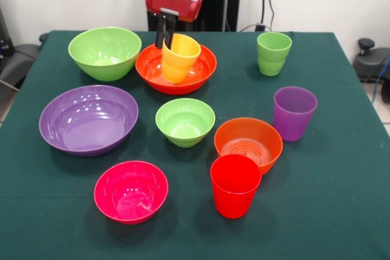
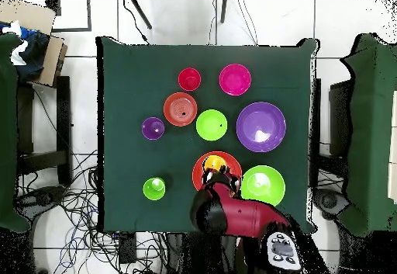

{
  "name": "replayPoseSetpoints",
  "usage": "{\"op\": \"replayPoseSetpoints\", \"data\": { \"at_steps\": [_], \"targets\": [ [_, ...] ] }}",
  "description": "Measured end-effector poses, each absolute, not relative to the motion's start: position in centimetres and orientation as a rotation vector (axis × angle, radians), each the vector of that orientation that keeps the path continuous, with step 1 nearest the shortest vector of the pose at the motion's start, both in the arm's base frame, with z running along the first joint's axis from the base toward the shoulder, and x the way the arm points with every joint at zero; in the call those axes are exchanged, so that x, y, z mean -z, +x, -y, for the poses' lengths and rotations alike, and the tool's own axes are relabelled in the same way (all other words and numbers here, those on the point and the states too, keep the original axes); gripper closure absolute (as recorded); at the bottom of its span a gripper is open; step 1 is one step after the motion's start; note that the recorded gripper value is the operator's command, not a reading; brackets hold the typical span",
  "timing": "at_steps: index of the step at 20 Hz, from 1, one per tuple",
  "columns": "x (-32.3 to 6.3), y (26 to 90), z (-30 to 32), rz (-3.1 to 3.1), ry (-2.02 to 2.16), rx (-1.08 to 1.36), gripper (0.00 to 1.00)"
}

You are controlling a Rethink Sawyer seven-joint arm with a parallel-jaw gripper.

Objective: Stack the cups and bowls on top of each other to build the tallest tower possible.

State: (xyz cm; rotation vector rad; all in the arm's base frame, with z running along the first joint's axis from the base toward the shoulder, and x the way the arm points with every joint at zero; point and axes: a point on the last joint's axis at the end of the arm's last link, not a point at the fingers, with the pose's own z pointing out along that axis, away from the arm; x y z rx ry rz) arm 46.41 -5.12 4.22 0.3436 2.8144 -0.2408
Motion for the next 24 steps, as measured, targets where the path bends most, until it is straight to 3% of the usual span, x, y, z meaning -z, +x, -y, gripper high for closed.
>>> {"op": "replayPoseSetpoints", "data": {
  "at_steps": [24],
  "targets": [
    [-4.19,45.8,5.13,-2.824,0.35,0.244,1.0]
  ]
}}
